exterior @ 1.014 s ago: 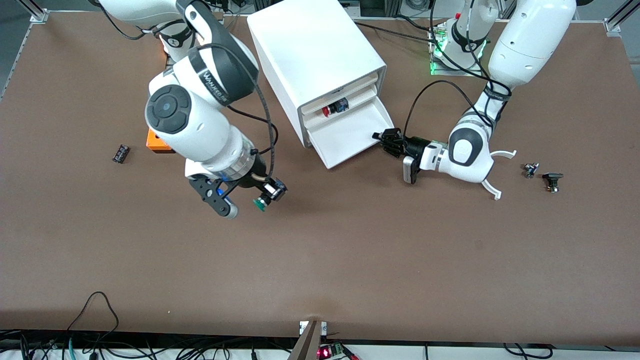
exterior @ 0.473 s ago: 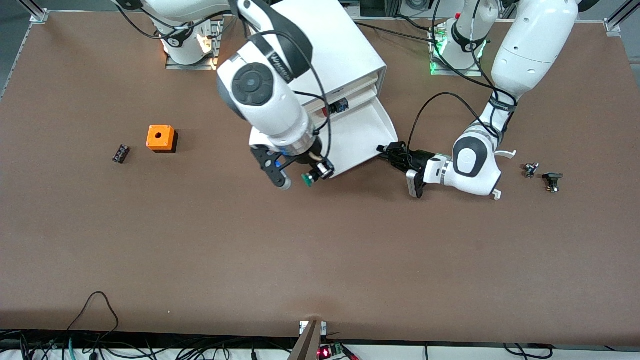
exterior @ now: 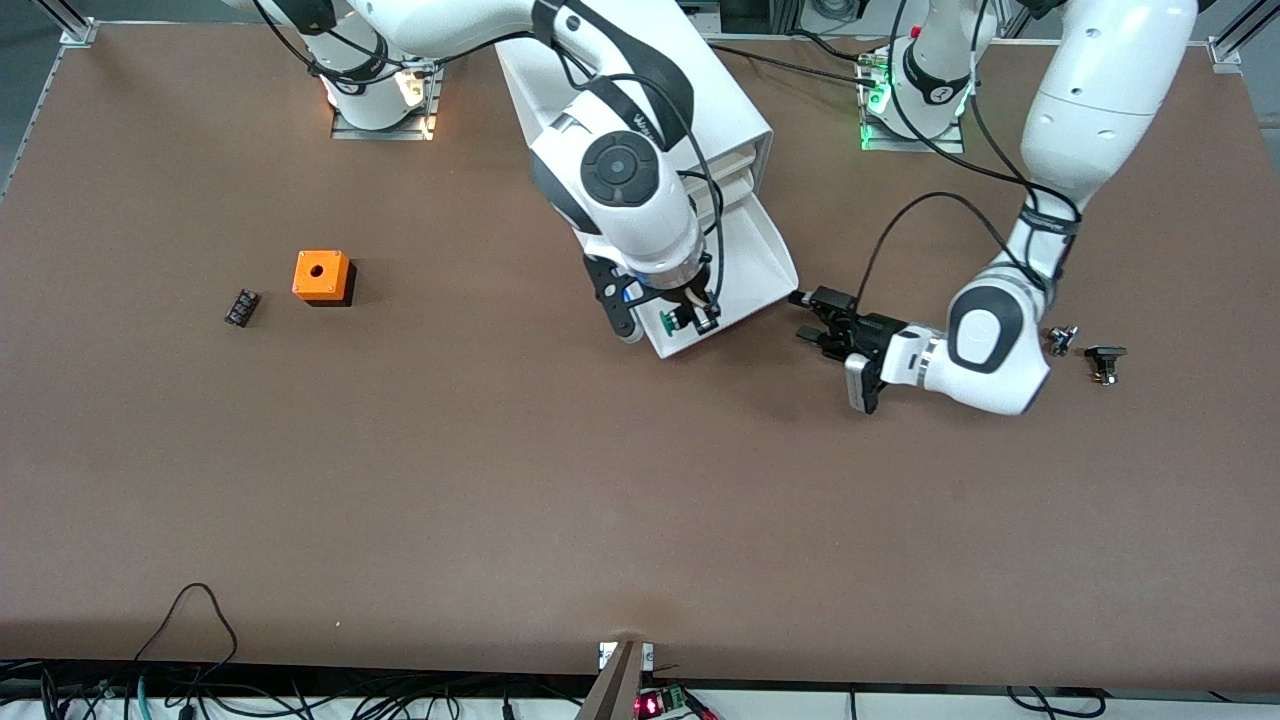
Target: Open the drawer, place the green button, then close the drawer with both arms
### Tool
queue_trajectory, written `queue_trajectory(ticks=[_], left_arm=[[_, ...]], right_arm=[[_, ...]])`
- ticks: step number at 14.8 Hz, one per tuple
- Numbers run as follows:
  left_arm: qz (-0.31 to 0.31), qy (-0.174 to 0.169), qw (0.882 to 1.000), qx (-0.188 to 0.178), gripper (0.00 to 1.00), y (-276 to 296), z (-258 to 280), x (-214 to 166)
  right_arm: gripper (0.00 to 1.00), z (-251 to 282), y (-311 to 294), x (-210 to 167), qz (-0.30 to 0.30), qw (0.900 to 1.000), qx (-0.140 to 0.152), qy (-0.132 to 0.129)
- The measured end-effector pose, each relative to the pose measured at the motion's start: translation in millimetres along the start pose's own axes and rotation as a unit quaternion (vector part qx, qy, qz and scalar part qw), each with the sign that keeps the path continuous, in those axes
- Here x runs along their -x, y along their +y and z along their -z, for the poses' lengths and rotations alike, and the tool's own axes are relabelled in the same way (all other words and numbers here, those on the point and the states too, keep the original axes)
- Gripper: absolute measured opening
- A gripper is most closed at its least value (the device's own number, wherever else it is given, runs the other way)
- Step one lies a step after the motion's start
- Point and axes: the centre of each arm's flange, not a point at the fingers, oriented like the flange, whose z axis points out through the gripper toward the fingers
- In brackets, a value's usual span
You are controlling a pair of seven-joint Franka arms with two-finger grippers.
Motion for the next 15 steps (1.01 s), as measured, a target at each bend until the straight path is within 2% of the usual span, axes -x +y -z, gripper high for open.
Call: queue_trajectory(ticks=[2, 5, 8, 11, 12, 15], left_arm=[[0.033, -0.033, 0.999, -0.013, 1.0, 29.0, 33.1, -11.3], [0.099, -0.079, 0.99, -0.063, 1.0, 86.9, 74.9, -28.6], [0.176, -0.105, 0.971, -0.126, 1.0, 145.1, 105.6, -43.0], [0.245, -0.101, 0.947, -0.182, 1.0, 187.8, 117.7, -55.4], [0.265, -0.095, 0.937, -0.206, 1.0, 200.4, 119.8, -60.0], [0.31, -0.085, 0.902, -0.288, 1.0, 232.2, 115.9, -69.6]], right_arm=[[0.41, -24.6, 8.1, 11.2, -0.02, 1.0, -0.002, -0.002], [0.41, -65.1, 21.8, 19.7, -0.045, 0.999, -0.002, -0.002], [0.41, -96.0, 29.9, 21.8, -0.059, 0.998, 0.007, 0.001], [0.41, -104.6, 29.4, 18.1, -0.063, 0.998, 0.007, 0.003], [0.46, -105.5, 29.6, 17.8, -0.063, 0.998, 0.008, 0.003], [0.73, -103.4, 27.0, 15.2, -0.065, 0.998, 0.004, 0.004]])
